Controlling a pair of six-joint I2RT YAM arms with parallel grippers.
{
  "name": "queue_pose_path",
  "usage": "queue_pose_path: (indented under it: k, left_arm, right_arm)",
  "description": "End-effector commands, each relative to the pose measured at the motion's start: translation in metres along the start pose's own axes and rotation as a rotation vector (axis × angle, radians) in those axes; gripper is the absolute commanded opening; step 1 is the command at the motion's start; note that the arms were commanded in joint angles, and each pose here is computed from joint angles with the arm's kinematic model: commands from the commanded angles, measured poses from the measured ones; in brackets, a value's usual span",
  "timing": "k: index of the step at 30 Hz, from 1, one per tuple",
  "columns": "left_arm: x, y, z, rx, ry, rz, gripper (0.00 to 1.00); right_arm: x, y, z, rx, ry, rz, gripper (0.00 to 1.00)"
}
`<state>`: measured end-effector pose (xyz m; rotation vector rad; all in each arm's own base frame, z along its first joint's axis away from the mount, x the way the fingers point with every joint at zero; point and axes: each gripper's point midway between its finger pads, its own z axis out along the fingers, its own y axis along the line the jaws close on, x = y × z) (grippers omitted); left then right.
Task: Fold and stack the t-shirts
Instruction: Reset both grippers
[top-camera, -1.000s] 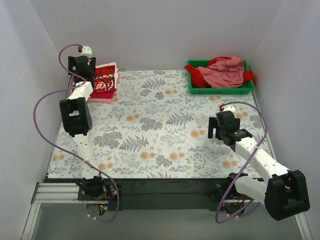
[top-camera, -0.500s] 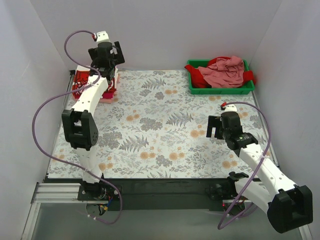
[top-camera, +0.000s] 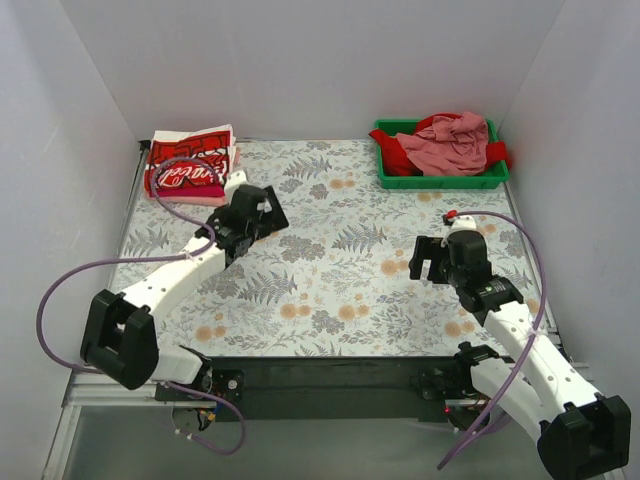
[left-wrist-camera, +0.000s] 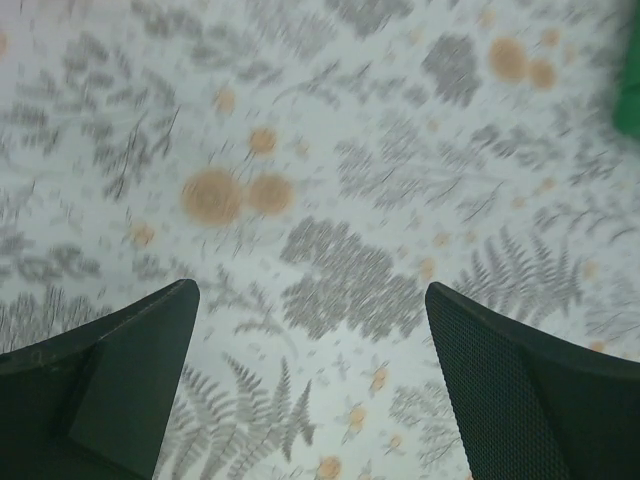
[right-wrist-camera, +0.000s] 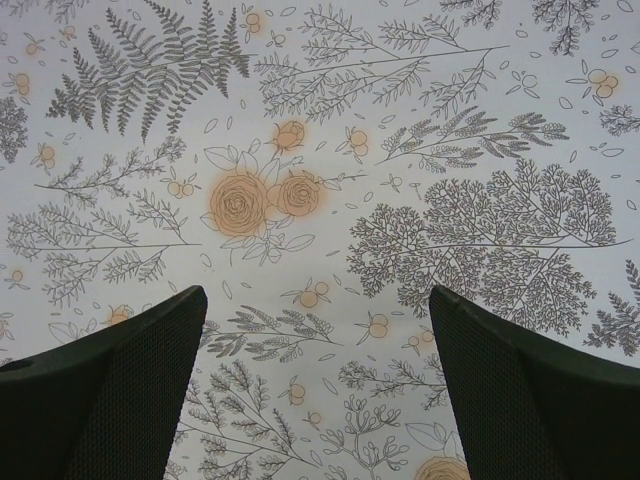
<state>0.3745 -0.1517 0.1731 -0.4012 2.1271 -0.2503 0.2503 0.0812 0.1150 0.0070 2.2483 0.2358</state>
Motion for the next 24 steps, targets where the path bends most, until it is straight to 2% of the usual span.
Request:
queue_pose_path:
  k: [1, 6, 10, 14, 20, 24]
  left_arm:
    - [0.033, 0.034, -0.022, -0.061, 0.038, -0.138, 0.97]
    - [0.062, 0.043, -0.042, -0.046, 0.064, -0.219, 0.97]
    - [0.072, 0.076, -0.052, -0.17, 0.045, -0.274, 0.97]
    - [0.066, 0.087, -0.057, -0.204, -0.005, -0.296, 0.98]
    - [0.051, 0.079, -0.064, -0.182, -0.021, -0.29, 0.98]
    - [0.047, 0.094, -0.069, -0.257, -0.056, -0.306, 0.98]
  right_arm:
    - [-0.014, 0.004, 0.0, -0.019, -0.07, 0.033, 0.98]
    - [-0.016, 0.006, 0.004, -0.033, -0.122, 0.062, 0.98]
    - [-0.021, 0.0, 0.002, -0.012, -0.174, 0.071, 0.98]
    - [-0.018, -0.002, 0.002, -0.011, -0.187, 0.067, 0.98]
    - [-0.016, -0.007, 0.0, 0.002, -0.222, 0.062, 0.98]
    - [-0.017, -0.011, -0.002, 0.016, -0.248, 0.064, 0.98]
